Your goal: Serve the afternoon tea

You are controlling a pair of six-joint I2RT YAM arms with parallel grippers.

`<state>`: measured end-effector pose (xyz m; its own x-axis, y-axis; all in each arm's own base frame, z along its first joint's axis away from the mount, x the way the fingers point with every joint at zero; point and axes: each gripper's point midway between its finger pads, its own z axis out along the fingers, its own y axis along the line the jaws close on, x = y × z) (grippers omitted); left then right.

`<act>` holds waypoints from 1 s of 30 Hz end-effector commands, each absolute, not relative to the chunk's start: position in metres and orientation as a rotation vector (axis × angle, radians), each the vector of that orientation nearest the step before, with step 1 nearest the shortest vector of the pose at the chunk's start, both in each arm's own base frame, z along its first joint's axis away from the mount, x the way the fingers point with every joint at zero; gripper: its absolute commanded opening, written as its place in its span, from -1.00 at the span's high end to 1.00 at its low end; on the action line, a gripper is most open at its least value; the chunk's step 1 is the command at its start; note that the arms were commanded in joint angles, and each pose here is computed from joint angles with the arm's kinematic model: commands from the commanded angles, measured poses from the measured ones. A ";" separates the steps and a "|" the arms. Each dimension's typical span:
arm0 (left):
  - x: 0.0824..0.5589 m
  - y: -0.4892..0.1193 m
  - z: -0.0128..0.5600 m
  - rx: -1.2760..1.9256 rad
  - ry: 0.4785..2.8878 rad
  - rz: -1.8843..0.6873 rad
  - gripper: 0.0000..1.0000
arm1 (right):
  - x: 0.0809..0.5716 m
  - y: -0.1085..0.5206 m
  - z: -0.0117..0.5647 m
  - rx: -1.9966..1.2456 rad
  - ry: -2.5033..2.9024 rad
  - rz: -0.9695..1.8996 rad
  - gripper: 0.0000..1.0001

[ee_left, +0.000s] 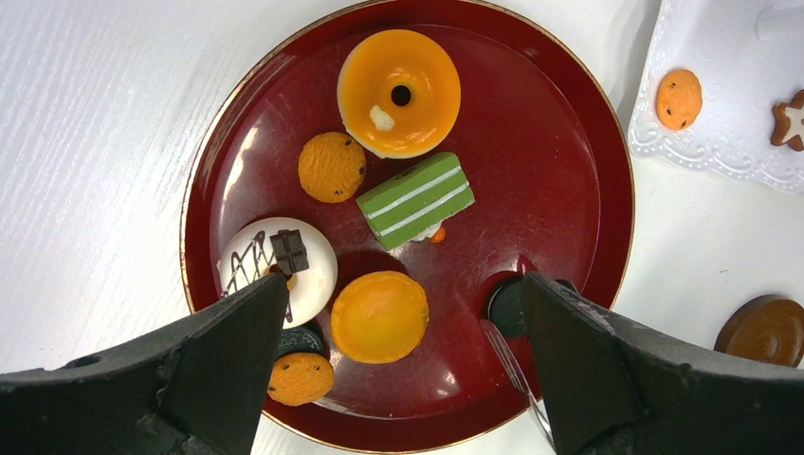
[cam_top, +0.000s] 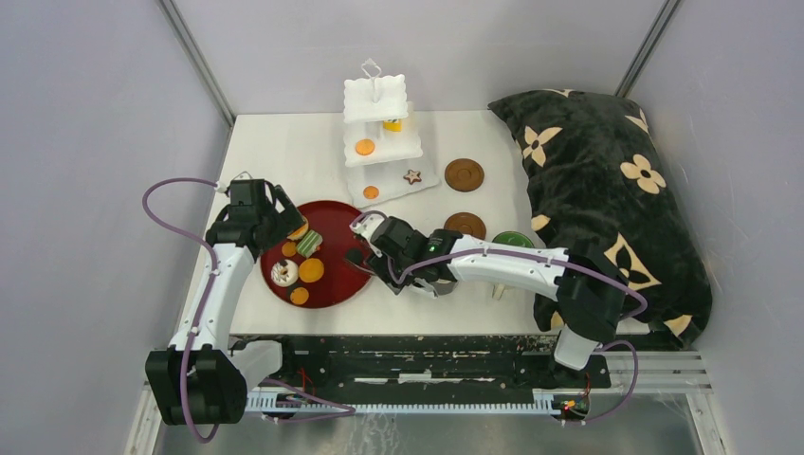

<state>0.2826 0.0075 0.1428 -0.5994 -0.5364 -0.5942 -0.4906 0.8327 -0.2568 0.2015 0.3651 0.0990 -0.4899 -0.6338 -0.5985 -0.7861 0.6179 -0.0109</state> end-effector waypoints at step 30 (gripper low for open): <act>0.293 0.009 0.155 -0.737 2.261 -0.102 -0.99 | 0.259 0.308 0.254 -0.780 2.063 0.474 0.55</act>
